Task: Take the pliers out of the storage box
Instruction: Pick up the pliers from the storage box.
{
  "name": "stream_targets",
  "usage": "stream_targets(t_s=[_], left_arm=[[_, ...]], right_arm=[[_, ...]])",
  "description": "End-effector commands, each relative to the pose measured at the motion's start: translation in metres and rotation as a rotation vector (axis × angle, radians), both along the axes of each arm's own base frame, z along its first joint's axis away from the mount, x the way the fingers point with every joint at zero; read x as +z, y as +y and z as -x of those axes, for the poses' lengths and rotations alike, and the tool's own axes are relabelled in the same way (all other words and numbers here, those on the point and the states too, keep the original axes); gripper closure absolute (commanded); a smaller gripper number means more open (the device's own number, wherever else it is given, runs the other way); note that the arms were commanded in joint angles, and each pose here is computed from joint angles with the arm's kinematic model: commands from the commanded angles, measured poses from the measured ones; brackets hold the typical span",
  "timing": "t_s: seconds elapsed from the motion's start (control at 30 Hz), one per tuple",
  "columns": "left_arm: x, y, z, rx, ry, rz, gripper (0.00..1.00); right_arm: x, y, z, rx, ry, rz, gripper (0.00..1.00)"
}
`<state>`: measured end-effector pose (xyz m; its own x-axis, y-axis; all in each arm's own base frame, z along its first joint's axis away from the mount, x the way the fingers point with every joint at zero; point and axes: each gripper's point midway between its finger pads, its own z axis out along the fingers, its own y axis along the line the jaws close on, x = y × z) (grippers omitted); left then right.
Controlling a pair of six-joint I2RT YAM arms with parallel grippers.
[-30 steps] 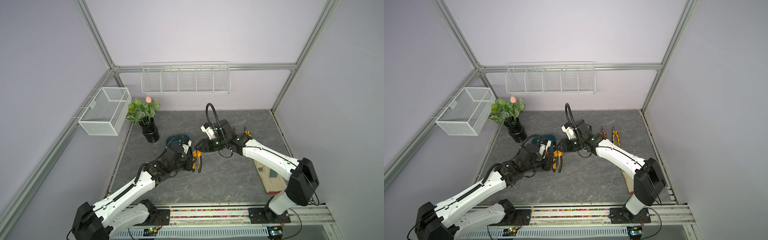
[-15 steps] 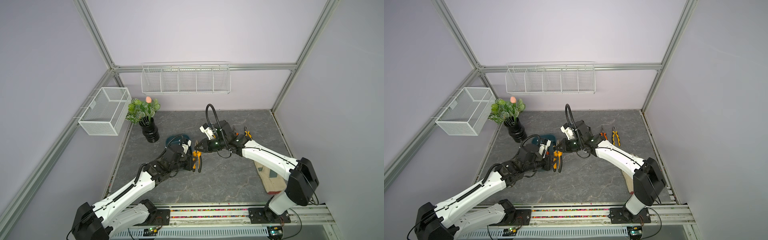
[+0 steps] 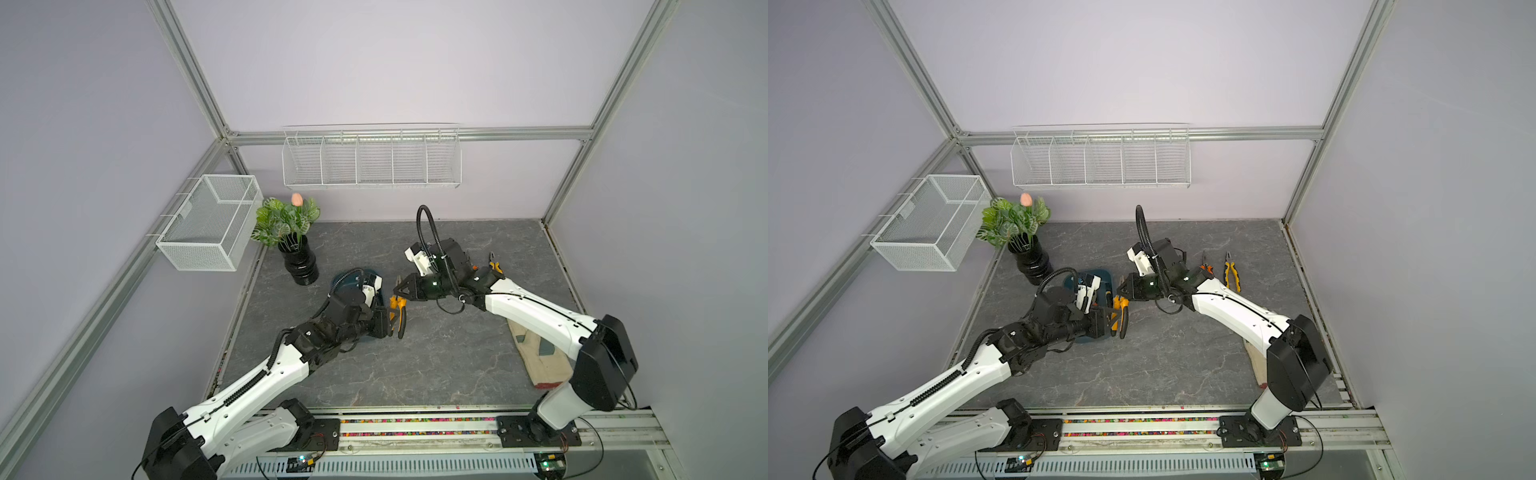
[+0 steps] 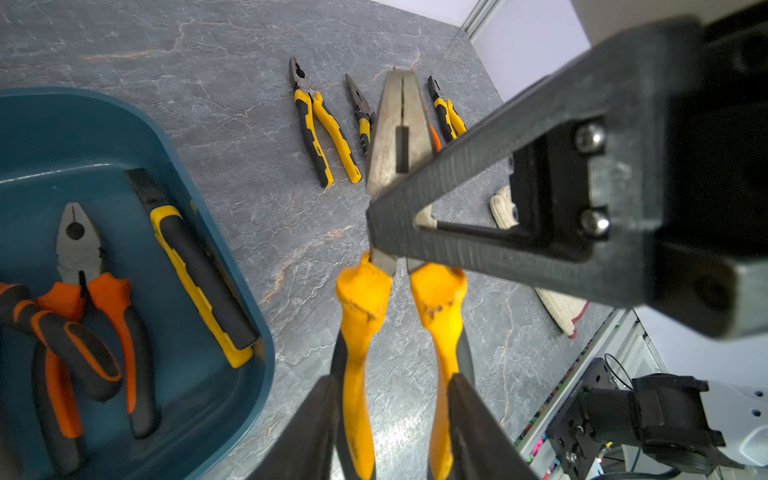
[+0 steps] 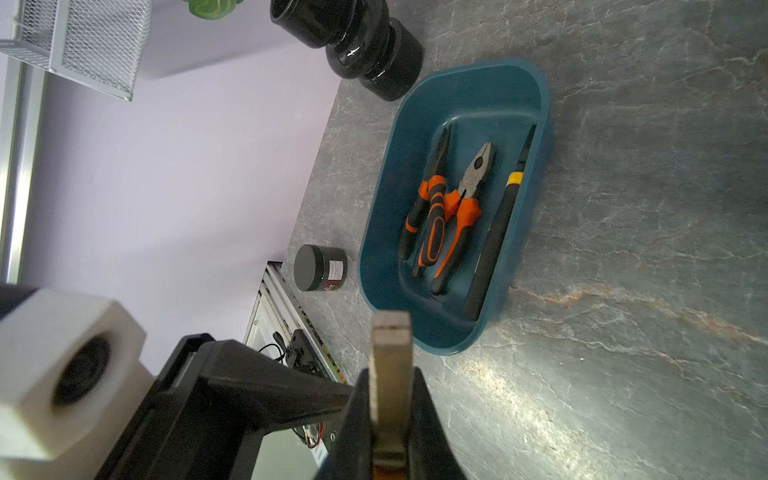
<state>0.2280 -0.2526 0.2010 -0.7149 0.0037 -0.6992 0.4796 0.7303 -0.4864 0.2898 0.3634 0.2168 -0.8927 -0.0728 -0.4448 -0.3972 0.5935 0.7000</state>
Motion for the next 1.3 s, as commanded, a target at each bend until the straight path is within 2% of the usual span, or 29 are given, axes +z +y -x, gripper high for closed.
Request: stream_targets(t_s=[0.0, 0.57, 1.0, 1.27], left_arm=[[-0.002, 0.0, 0.002, -0.005, -0.003, 0.002, 0.59], [-0.015, 0.001, 0.001, -0.004, 0.015, -0.035, 0.57], [-0.017, -0.001, -0.001, -0.004, 0.018, -0.032, 0.59], [-0.018, -0.006, 0.0, -0.025, 0.028, -0.027, 0.75]], right_arm=[[0.04, 0.002, -0.006, 0.001, -0.063, -0.089, 0.93], [0.069, -0.007, -0.009, -0.007, -0.088, -0.133, 0.93], [0.068, -0.002, -0.009, 0.004, -0.062, -0.154, 0.93], [0.064, 0.001, -0.009, 0.011, -0.046, -0.159, 0.93]])
